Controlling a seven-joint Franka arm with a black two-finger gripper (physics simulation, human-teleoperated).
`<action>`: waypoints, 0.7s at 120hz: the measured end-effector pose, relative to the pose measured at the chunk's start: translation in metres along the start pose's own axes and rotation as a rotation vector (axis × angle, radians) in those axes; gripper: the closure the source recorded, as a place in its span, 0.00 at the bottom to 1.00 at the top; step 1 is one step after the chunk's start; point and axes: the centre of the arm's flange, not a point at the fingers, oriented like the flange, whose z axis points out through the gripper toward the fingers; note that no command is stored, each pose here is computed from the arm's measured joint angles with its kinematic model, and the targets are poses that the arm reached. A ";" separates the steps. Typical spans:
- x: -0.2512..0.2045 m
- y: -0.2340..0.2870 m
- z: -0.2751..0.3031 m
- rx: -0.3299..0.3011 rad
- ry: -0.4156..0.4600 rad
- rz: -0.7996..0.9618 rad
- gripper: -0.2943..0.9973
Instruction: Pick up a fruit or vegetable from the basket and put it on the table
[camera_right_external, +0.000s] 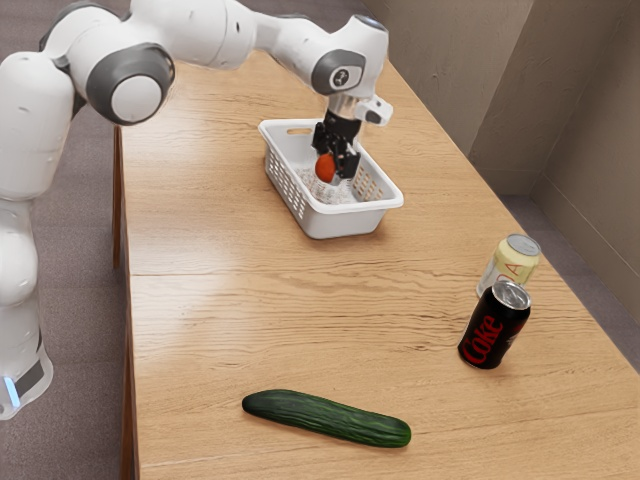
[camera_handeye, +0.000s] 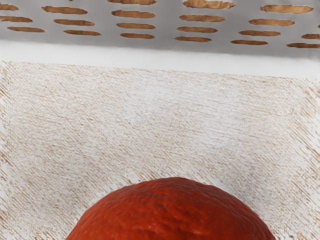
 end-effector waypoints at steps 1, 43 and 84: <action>-0.001 0.001 -0.003 -0.001 0.003 0.002 0.51; -0.023 0.130 -0.058 -0.040 0.030 0.231 0.50; -0.026 0.189 -0.047 -0.042 0.008 0.336 0.50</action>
